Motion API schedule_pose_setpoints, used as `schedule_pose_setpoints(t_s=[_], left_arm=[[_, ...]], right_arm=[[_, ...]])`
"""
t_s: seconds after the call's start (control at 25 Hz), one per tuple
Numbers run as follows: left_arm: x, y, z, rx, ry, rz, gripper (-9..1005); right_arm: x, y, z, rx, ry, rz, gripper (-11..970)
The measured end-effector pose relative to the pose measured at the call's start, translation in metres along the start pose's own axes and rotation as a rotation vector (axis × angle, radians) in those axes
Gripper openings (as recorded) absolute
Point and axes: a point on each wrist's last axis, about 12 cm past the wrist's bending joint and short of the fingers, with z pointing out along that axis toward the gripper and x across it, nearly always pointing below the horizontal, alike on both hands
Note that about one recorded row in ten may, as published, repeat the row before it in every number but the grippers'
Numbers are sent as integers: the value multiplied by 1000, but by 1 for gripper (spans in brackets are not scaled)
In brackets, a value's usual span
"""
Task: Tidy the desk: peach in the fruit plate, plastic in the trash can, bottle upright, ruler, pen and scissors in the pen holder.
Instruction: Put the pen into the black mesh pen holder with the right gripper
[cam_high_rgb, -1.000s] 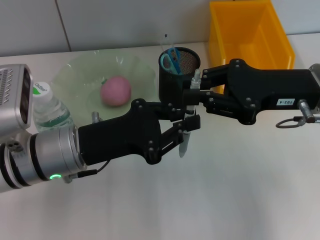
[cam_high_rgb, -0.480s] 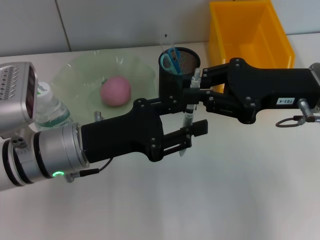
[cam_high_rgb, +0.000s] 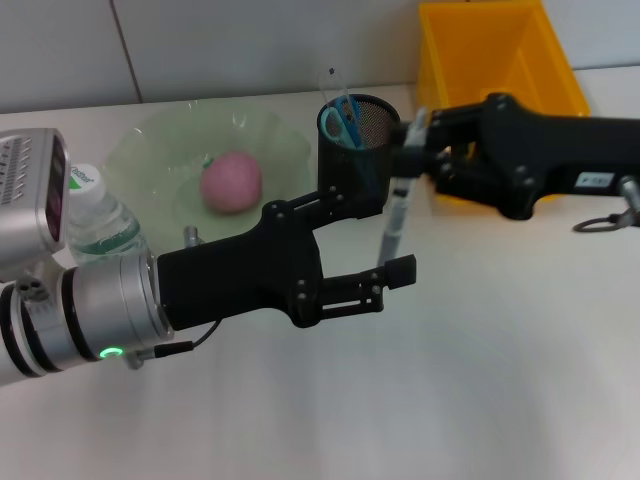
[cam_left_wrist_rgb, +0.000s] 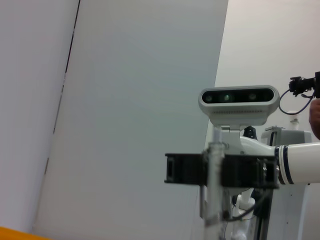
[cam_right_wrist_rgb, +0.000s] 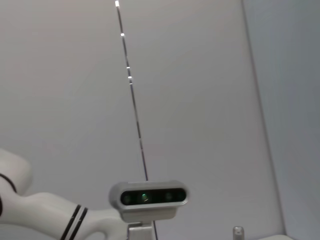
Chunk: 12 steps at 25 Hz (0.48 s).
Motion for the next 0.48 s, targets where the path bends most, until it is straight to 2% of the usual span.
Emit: schedule_pose_setpoints(t_s=[0.12,0.2,0.36,0.4,0.48], left_arm=[[2,-1,-3,-6,4,-6,811],[7,-4,-5,3,22,-11,811],[14,-8,-7,18,66,-10,810],[17,-9,-8,18,87,-9,810],[23,-9,-11,10,132,-8,810]], right_arm=[[-7,-3,-14,44,-4,4,194],[-14,-7,-29,103,-23,6,194],[-19,-14,-40,180,-30,20,194],[-20,-21,-42,229,-13,25,194],[-21,-25,-42,248,-4,24,195]])
